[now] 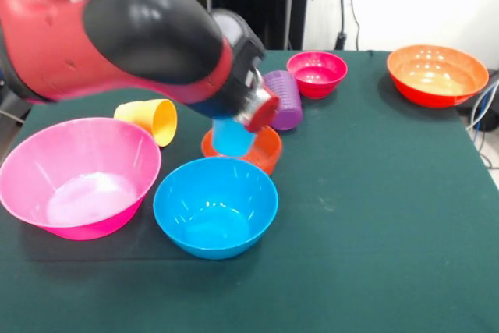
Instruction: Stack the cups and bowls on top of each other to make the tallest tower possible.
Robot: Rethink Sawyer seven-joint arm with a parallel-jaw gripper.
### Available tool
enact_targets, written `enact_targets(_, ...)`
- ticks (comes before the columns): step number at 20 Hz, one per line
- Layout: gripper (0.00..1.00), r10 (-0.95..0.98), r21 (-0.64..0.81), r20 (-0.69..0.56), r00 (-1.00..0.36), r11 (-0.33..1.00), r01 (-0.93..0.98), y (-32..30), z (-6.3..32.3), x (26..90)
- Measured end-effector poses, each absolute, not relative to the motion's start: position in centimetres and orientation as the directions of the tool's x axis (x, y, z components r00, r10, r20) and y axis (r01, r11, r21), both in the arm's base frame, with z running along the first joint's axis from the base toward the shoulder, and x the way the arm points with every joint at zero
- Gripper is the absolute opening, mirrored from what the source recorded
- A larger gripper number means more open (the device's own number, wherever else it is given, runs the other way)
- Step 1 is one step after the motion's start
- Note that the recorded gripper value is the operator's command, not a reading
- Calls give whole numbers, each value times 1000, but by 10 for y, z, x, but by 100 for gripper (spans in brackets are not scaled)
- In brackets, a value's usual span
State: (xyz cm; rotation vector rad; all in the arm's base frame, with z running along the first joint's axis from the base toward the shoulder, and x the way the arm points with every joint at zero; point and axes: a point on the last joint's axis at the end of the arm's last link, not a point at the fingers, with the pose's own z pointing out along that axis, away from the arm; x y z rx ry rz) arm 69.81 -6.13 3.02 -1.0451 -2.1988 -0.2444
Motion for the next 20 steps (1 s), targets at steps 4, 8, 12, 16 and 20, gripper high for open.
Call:
enact_targets(4, 0, 633, -132, 635, -443, 654, 745, -87, 64, 703)
enact_targets(8, 0, 652, -129, 613, -446, 640, 757, -103, 81, 706)
enact_targets(12, 0, 657, -129, 612, -441, 633, 763, -110, 82, 705)
enact_targets(16, 0, 651, -120, 622, -435, 628, 769, -108, 68, 697)
enact_targets(20, 0, 635, -103, 643, -428, 626, 773, -97, 60, 681)
